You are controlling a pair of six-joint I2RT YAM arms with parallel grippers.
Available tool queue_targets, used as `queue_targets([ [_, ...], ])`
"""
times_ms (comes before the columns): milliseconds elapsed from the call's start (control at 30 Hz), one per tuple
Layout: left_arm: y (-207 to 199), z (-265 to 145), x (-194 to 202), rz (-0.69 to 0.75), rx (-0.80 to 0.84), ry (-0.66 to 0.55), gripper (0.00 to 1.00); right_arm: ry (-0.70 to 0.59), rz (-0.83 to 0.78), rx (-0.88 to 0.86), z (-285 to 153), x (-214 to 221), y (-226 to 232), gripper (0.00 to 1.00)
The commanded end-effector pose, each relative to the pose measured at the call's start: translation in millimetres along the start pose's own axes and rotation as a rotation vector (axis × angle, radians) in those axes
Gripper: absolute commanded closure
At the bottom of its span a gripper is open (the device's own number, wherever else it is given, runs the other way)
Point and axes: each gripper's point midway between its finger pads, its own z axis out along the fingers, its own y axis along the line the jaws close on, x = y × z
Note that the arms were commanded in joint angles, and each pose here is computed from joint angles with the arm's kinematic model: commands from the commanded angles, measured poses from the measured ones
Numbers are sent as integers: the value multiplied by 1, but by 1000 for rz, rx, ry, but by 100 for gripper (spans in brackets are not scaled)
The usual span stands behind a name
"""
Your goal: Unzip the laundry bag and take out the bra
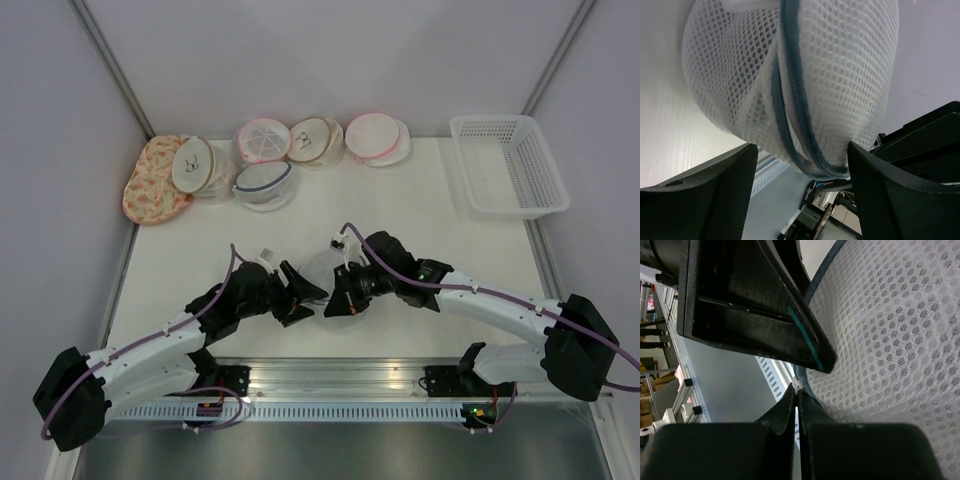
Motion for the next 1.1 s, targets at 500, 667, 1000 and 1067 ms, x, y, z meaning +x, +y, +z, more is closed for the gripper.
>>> queue_targets([
  [500,-33,-3,-21,33,98,-154,98,78,-91,323,-21,16,-37,100],
  [667,-25,-11,-24,82,80,-176,98,135,-80,582,-46,31,-80,100],
  [1000,-51,-11,-4,261,223,-68,98,8,-78,969,-63,-7,-139,100],
  [1067,-62,-10,-11,349,229,-96,98,-40,-86,969,-65,-22,-133,100],
])
